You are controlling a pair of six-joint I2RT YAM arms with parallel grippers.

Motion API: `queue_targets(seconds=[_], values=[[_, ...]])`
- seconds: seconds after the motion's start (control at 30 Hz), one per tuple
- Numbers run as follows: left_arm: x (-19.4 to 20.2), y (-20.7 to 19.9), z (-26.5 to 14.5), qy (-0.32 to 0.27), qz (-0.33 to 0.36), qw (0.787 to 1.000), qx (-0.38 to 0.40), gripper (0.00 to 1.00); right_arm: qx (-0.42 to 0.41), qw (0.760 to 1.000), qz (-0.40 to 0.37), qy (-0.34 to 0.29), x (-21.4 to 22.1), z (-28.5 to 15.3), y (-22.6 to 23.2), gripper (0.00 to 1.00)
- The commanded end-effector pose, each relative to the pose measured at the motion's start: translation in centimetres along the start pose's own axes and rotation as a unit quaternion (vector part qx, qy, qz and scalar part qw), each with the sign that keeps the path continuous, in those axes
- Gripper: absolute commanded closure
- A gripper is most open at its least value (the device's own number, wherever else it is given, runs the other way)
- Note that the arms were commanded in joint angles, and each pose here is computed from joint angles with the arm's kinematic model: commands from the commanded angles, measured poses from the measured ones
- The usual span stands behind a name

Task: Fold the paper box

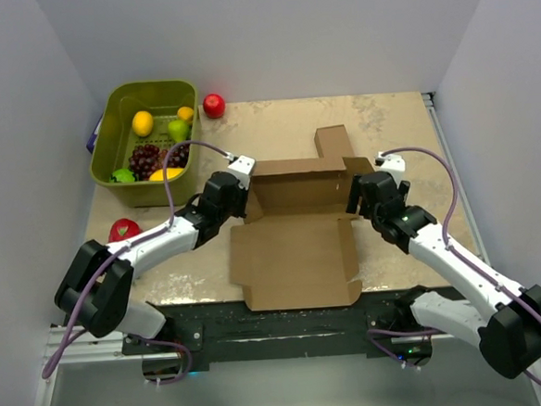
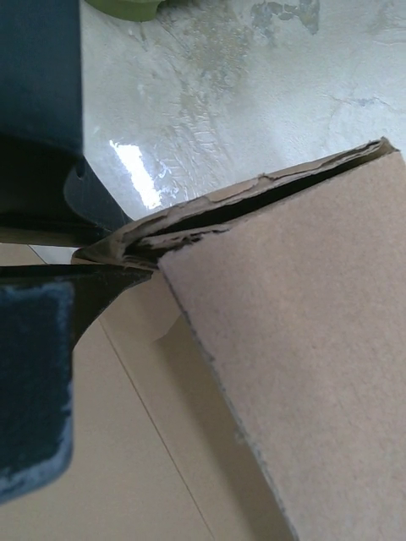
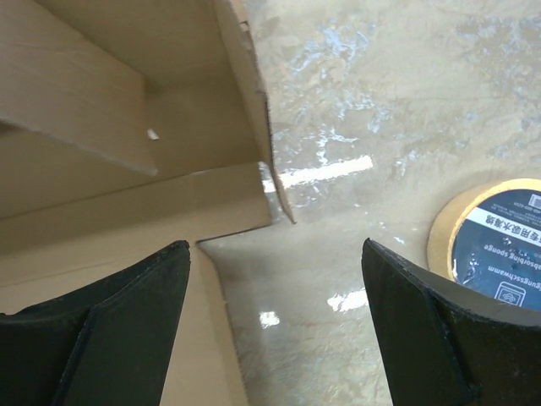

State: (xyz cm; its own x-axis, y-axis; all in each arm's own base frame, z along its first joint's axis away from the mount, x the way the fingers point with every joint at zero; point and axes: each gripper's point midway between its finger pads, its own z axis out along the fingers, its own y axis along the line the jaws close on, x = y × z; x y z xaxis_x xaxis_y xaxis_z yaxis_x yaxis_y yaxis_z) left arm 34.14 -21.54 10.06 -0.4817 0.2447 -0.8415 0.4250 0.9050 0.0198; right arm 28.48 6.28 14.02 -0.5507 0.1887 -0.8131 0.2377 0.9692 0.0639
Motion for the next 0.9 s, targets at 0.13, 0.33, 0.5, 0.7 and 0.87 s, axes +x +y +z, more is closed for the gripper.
queue_targets(seconds=[0.13,0.33,0.5,0.7,0.87], values=[[1.2,0.3,-1.2,0.007,0.046,0.999,0.019,1.00,0.027,0.996,0.016,-0.082,-2.5,2.3,0.0,0.29],[0.8,0.2,-1.4,-0.003,0.046,0.999,0.020,1.00,0.018,0.996,0.010,-0.082,-1.9,3.7,0.8,0.60],[0.8,1.5,-1.0,0.003,0.032,0.999,-0.021,1.00,0.011,0.995,0.023,-0.094,-2.7,2.5,0.5,1.00],[0.3,4.1,-0.7,0.010,-0.030,0.992,-0.121,1.00,-0.020,0.995,0.031,-0.091,-2.6,0.9,0.7,1.00],[-1.0,4.6,-1.2,-0.013,-0.053,0.983,-0.175,1.00,-0.050,0.993,0.044,-0.095,-2.7,-0.6,0.8,1.00]])
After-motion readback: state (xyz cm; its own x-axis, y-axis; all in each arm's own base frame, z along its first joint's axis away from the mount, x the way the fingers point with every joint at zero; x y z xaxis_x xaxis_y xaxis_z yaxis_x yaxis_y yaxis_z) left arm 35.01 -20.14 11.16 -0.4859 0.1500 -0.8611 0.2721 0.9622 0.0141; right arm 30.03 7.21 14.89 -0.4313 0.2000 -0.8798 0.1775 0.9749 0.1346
